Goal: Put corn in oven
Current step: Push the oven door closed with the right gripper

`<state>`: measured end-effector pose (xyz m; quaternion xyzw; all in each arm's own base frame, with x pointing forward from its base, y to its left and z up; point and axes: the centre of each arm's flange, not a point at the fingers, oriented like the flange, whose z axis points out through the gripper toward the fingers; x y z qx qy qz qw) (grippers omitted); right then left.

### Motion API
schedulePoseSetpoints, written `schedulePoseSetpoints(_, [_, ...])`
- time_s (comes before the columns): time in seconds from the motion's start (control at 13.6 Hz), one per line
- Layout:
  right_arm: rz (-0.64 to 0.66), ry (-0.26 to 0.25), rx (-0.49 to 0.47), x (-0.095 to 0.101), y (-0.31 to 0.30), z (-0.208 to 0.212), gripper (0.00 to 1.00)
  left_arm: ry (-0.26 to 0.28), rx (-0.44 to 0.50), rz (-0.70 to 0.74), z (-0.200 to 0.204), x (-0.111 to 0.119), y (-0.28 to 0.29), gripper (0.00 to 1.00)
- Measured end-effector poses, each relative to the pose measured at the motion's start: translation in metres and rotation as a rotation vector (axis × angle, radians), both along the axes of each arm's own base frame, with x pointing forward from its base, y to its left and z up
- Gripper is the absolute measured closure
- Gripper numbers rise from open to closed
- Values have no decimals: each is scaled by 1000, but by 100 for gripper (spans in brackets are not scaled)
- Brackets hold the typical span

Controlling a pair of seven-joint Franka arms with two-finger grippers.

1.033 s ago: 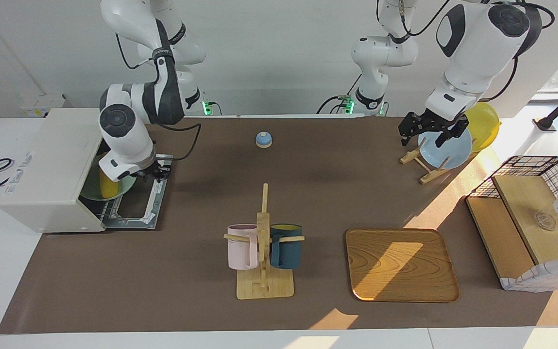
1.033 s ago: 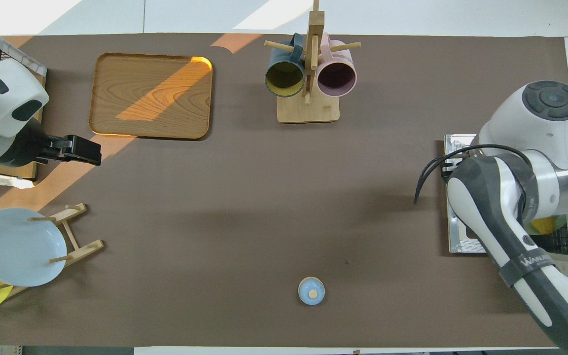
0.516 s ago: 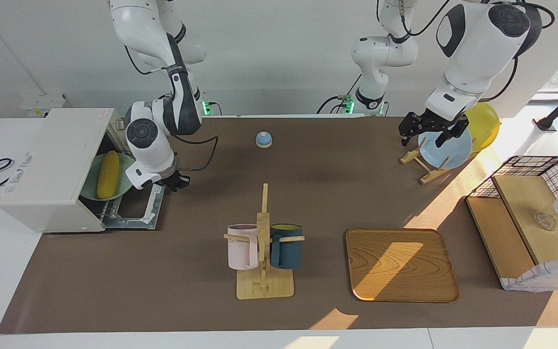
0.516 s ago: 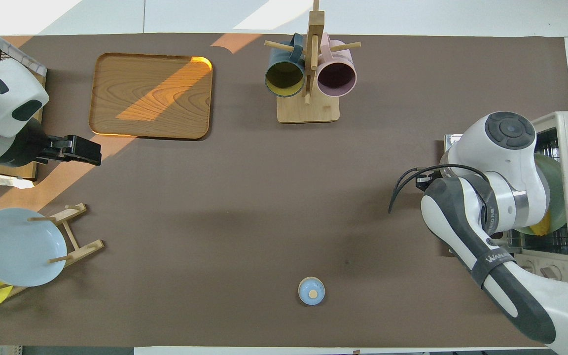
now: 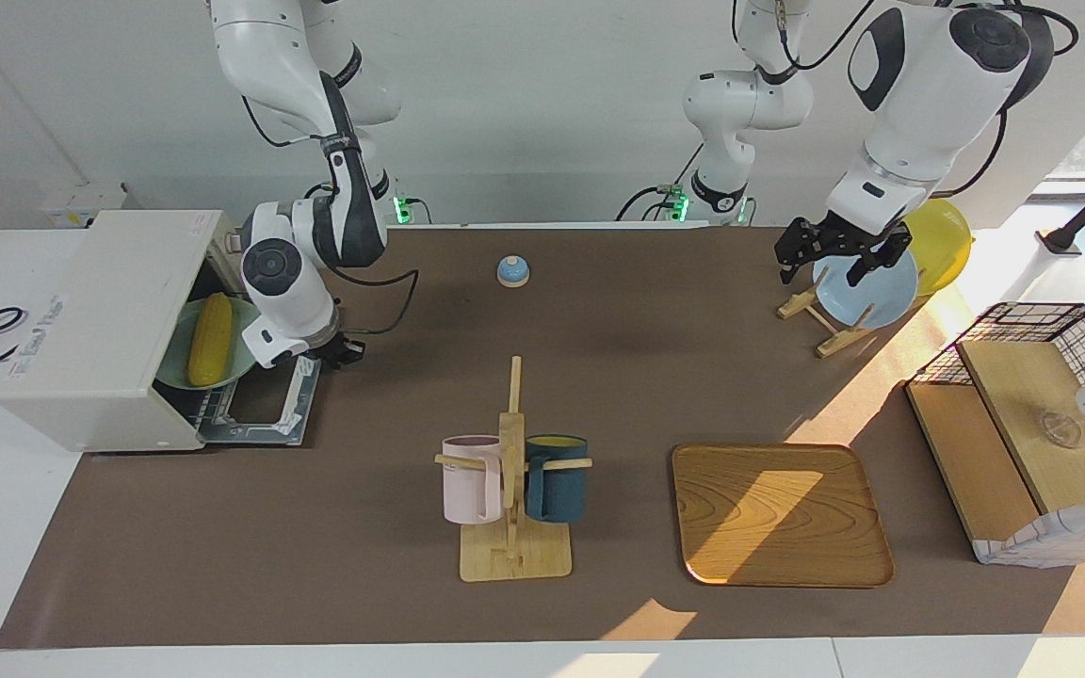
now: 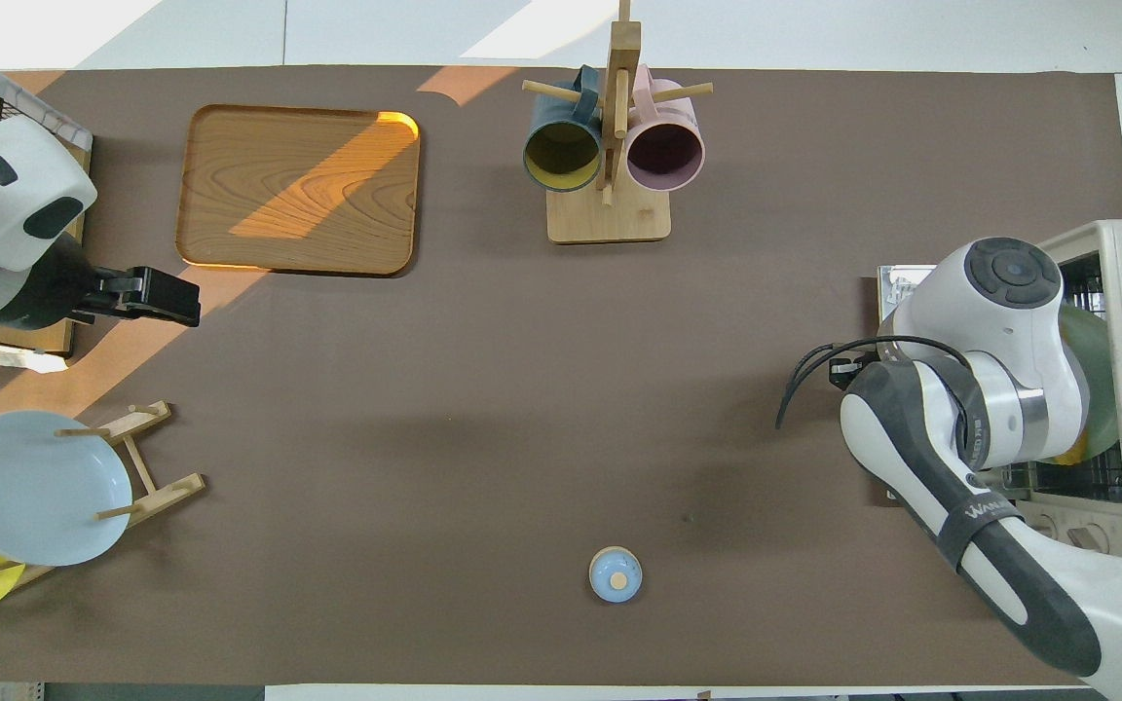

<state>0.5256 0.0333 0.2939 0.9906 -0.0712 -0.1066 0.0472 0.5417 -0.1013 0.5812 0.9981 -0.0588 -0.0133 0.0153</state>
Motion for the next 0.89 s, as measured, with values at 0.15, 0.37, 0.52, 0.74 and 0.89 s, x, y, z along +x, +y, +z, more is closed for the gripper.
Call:
schedulePoseSetpoints(0.15, [17,1,-22,-1,-4,-1,99,0,0,0,0,0,0,0])
schedulePoseSetpoints(0.37, [90,1,-76,-2,1,-1,99,0,0,0,0,0,0,0])
schedulePoseSetpoints(0.52, [125,15,-82,0,3,5,99,0,0,0,0,0,0,0])
schedulePoseSetpoints(0.74, [154,75,-94,9,2,43,99,0,0,0,0,0,0,0])
schedulePoseSetpoints(0.89, [168,108,-96,15,-12,81,99,0,0,0,0,0,0,0])
